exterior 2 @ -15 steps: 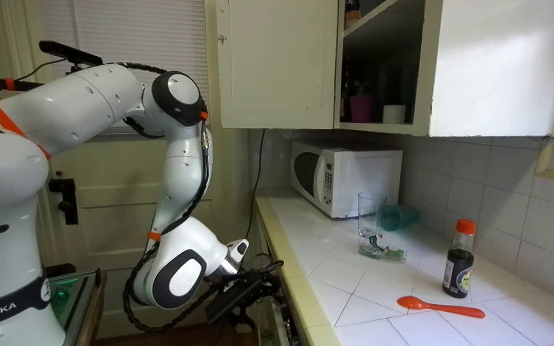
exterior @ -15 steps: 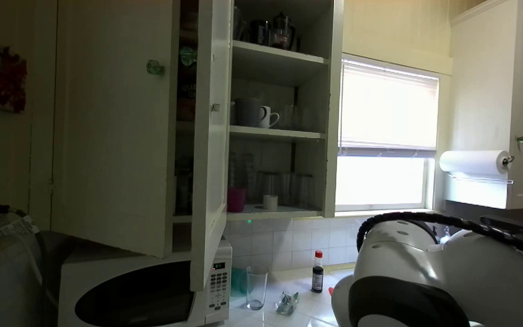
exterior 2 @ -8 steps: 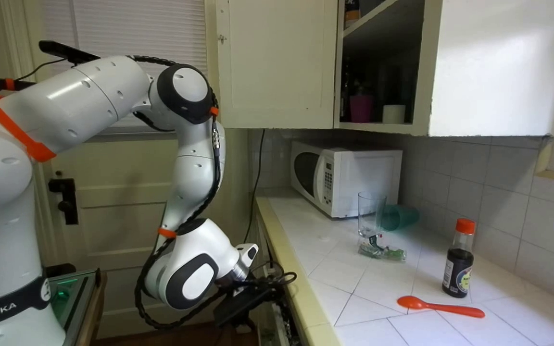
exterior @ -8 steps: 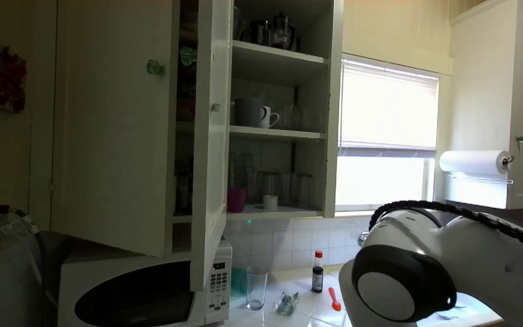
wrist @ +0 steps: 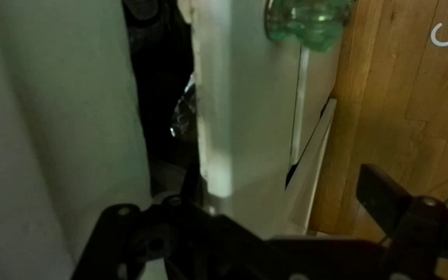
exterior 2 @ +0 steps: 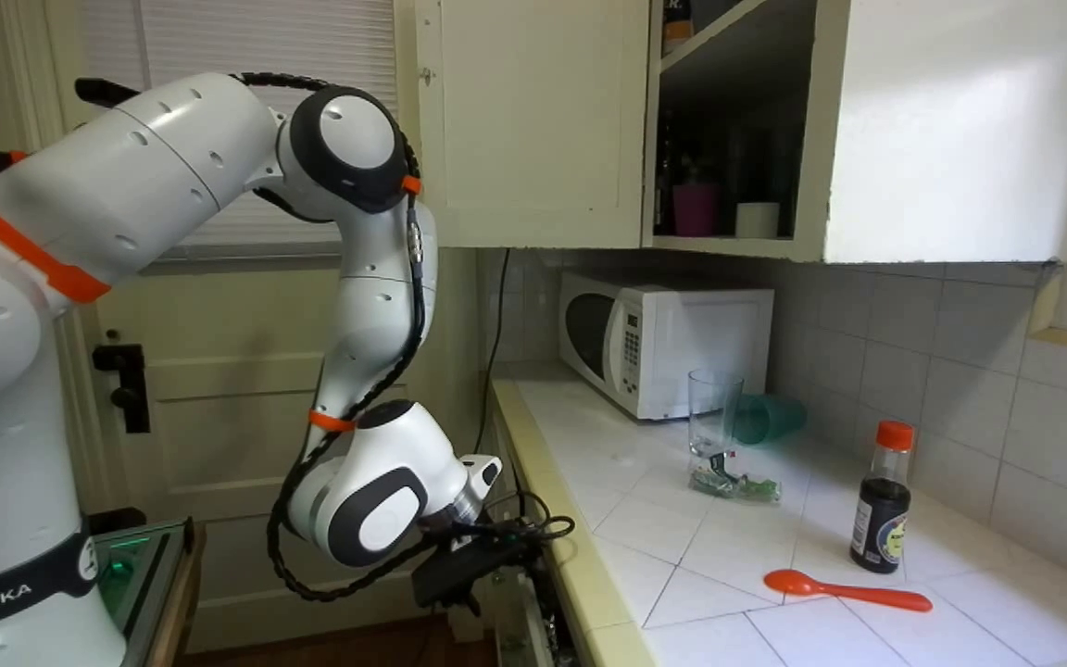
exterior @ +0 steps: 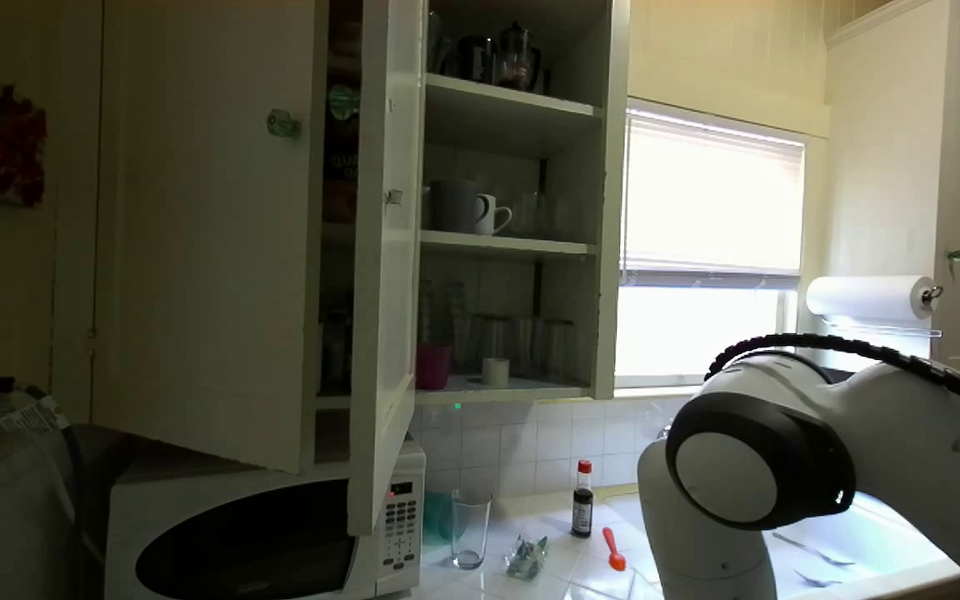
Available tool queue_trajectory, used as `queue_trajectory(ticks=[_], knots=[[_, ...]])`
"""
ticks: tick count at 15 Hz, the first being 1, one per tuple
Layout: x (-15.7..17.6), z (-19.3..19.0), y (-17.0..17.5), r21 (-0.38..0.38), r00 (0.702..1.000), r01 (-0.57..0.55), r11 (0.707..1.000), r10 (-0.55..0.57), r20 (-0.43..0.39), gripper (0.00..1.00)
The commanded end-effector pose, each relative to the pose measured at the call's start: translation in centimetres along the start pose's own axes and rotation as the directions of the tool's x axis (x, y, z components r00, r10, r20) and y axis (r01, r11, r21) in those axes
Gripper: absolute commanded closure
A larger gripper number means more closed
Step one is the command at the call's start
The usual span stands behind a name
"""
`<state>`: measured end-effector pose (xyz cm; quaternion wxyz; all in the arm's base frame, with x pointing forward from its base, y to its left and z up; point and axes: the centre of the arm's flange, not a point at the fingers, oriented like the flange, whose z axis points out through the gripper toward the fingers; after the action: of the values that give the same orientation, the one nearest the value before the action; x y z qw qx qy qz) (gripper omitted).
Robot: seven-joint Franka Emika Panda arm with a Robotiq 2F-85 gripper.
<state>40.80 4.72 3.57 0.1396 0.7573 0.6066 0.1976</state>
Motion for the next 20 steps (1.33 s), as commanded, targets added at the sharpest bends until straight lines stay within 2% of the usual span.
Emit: queue_trajectory(ticks=[1, 5, 8, 16, 17, 18, 20], knots=[[3.1, -0.2, -3.8, 0.141, 0.997, 0.04, 0.989, -0.03, -0.073, 0.0], [5.0, 0.2, -5.1, 0.178, 0.989, 0.06, 0.982, -0.034, -0.144, 0.0], [5.3, -0.4, -6.5, 0.224, 0.987, 0.061, 0.973, -0.026, -0.156, 0.0], [5.5, -2.5, -11.5, 0.37, 0.997, 0.075, 0.926, -0.067, -0.035, 0.0], [5.3, -2.6, -11.4, 0.335, 0.999, 0.019, 0.942, -0.03, 0.029, 0.0], [5.2, -3.2, -11.3, 0.334, 0.998, -0.008, 0.942, -0.013, 0.062, 0.0], [4.9, -4.4, -10.9, 0.248, 0.989, -0.092, 0.964, 0.059, 0.136, 0.0]])
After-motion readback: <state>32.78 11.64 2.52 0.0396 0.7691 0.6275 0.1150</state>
